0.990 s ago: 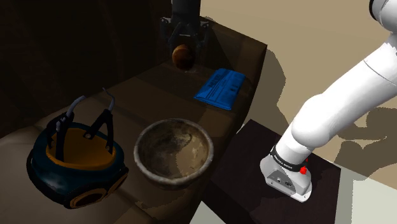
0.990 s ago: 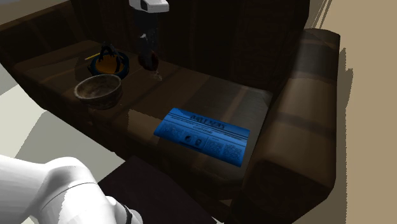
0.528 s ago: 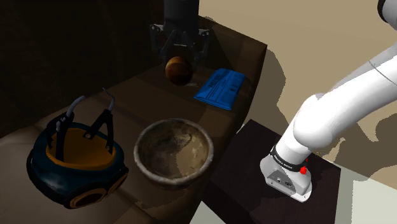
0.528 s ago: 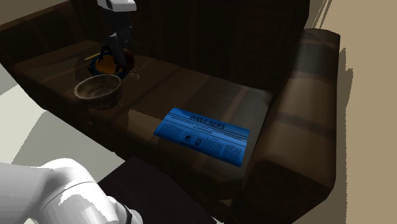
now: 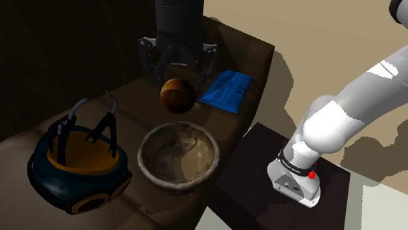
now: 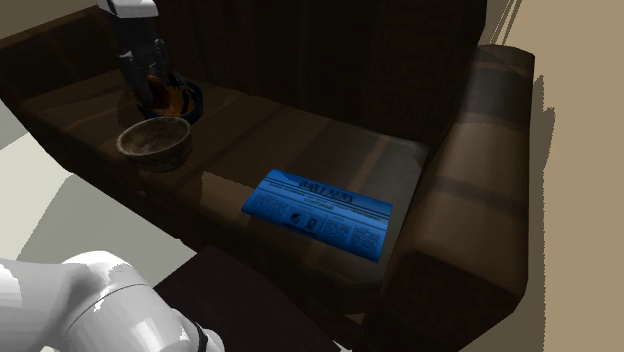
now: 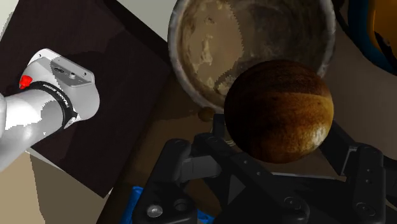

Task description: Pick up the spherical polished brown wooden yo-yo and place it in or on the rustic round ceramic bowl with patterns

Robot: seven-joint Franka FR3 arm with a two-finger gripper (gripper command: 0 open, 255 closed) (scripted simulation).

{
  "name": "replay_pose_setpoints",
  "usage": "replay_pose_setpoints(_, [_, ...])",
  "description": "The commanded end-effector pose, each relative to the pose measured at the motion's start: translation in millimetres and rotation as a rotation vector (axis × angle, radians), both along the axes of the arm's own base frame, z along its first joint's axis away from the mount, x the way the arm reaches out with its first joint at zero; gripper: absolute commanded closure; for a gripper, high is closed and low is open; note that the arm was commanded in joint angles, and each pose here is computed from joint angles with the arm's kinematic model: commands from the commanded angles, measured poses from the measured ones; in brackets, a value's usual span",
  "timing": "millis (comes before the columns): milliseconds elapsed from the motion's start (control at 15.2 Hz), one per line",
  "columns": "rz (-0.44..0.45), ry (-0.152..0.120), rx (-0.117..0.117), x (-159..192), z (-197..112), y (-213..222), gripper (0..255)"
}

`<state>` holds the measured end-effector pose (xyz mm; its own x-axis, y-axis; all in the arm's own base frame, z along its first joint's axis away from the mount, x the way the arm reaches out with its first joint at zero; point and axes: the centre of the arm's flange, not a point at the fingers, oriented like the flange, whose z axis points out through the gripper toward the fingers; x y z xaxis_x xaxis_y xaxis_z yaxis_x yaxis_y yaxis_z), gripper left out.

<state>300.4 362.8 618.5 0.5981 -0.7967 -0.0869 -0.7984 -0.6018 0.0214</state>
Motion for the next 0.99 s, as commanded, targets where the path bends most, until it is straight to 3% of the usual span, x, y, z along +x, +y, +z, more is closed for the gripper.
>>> replay_pose_setpoints(0, [-0.001,0.000,0.000,-15.1,1.8,22.1,255])
replay_pose_setpoints(198, [-0.001,0.000,0.000,-37.6,2.4,50.8,255])
replay_pose_setpoints(924, [-0.001,0.000,0.000,-37.6,-55.6,50.8,255])
